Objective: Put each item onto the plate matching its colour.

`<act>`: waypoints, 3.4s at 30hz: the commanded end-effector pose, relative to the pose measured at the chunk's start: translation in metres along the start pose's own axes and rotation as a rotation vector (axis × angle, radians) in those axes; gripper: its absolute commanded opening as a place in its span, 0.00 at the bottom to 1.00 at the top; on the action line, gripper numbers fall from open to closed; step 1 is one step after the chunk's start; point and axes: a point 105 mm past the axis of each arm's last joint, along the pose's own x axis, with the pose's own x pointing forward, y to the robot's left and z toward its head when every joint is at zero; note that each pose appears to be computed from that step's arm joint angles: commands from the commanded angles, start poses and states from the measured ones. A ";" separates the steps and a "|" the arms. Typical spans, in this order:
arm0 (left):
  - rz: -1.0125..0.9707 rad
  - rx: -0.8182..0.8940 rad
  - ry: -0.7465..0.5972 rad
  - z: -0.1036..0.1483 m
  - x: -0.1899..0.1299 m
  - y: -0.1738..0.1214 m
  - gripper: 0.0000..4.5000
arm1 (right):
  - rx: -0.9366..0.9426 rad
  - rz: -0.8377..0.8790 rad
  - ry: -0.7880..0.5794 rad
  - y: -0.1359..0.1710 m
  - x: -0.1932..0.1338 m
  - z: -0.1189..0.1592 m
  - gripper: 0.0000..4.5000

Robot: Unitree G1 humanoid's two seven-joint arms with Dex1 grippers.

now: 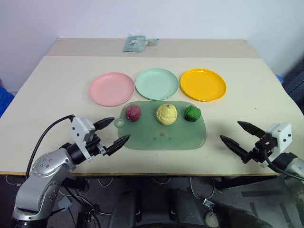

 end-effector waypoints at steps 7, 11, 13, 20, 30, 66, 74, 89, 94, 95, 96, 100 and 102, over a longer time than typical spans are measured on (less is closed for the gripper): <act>-0.013 0.022 -0.063 0.041 0.023 -0.016 1.00 | -0.038 0.029 -0.030 0.004 0.001 0.014 0.99; 0.060 -0.004 -0.032 0.042 0.028 -0.008 1.00 | -0.040 0.051 -0.037 0.005 0.006 0.015 0.99; 0.096 -0.008 -0.016 0.040 0.029 -0.002 1.00 | -0.039 0.064 -0.047 0.007 0.009 0.018 0.99; 0.159 -0.009 -0.059 0.047 0.034 0.008 1.00 | -0.033 0.118 -0.077 0.012 0.022 0.025 0.99; 0.379 -0.183 0.029 0.020 0.047 0.045 1.00 | -0.028 0.249 -0.127 0.030 0.036 0.039 0.99; 0.374 -0.265 -0.028 0.006 0.092 0.056 0.50 | -0.070 0.382 -0.199 0.056 0.054 0.065 1.00; 0.630 -0.542 -0.204 0.027 0.084 0.125 0.50 | -0.070 0.405 -0.237 0.058 0.067 0.072 1.00; 0.512 -0.539 -0.247 0.038 0.095 0.119 0.99 | -0.066 0.423 -0.275 0.060 0.085 0.077 1.00; 0.219 -0.351 -0.245 0.051 0.068 0.073 0.99 | -0.043 0.406 -0.248 0.067 0.107 0.074 1.00; 0.151 -0.317 -0.233 0.051 0.062 0.061 0.99 | -0.044 0.397 -0.242 0.068 0.112 0.074 1.00; 0.099 -0.295 -0.218 0.050 0.058 0.052 0.99 | -0.044 0.395 -0.239 0.068 0.115 0.074 1.00; -0.174 -0.178 -0.125 0.043 0.020 0.012 0.99 | -0.022 0.403 -0.205 0.075 0.135 0.069 1.00; -0.247 -0.119 -0.064 0.037 0.004 0.003 0.99 | -0.011 0.417 -0.180 0.079 0.143 0.065 1.00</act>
